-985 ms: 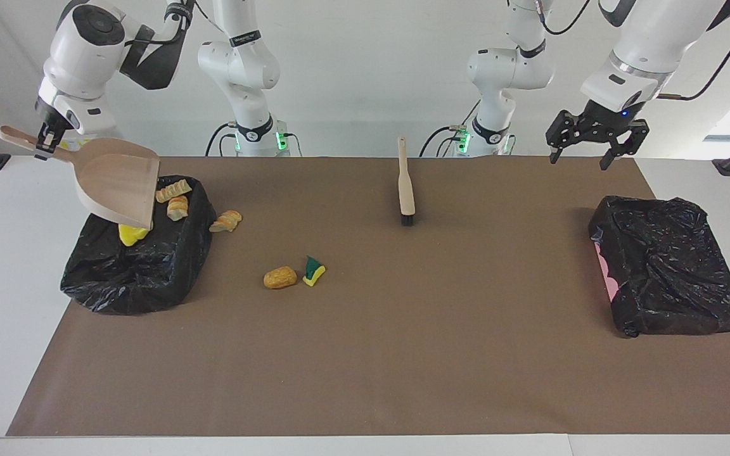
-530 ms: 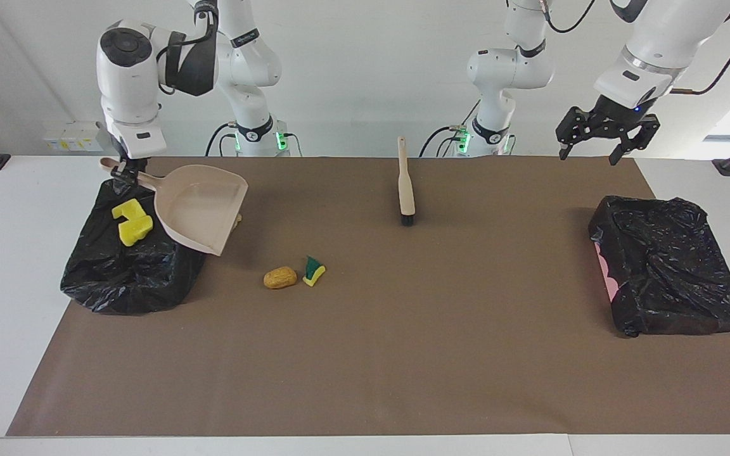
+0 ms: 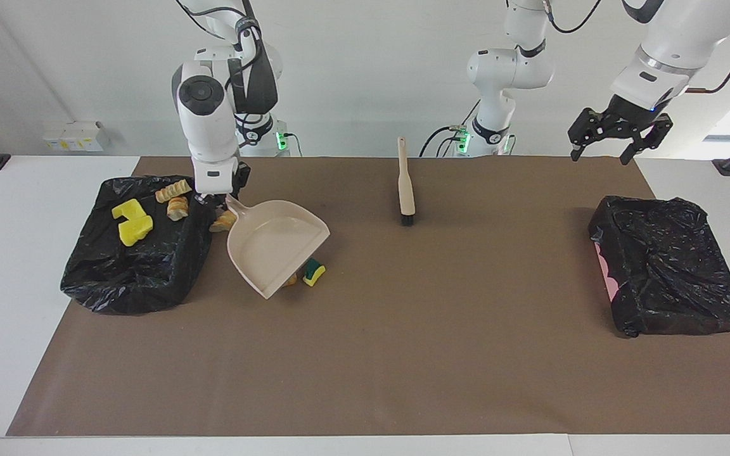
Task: Sweep and dump trash in bin
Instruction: 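Bring the dustpan back and set it on the table with the right gripper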
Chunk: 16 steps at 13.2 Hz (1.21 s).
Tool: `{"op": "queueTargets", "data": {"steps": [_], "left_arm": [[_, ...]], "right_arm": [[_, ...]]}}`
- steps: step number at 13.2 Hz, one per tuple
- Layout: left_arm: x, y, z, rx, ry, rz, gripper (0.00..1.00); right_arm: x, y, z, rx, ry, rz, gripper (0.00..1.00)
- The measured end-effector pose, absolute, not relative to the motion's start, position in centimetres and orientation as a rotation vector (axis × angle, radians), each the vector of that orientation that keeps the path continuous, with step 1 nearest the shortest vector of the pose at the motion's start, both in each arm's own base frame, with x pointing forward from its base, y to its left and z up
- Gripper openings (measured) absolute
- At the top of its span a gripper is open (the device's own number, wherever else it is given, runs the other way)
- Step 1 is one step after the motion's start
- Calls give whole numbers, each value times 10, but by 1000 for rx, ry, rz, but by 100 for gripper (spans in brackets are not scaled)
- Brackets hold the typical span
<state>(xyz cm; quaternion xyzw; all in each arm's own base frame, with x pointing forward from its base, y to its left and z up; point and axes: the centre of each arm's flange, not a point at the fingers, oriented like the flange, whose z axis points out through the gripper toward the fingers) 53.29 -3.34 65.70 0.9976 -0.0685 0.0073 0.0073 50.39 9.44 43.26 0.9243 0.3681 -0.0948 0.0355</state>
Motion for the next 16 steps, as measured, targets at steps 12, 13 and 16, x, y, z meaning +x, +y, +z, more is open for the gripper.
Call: {"op": "queueTargets", "data": {"steps": [12, 13, 16], "left_arm": [[533, -33, 657, 3120, -212, 23, 100], [533, -32, 657, 3120, -211, 23, 100], [533, -33, 657, 3120, -212, 23, 100]], "right_arm": [[558, 304, 406, 3157, 192, -221, 31], [563, 326, 397, 3160, 147, -224, 31], [578, 375, 361, 3157, -8, -244, 31]]}}
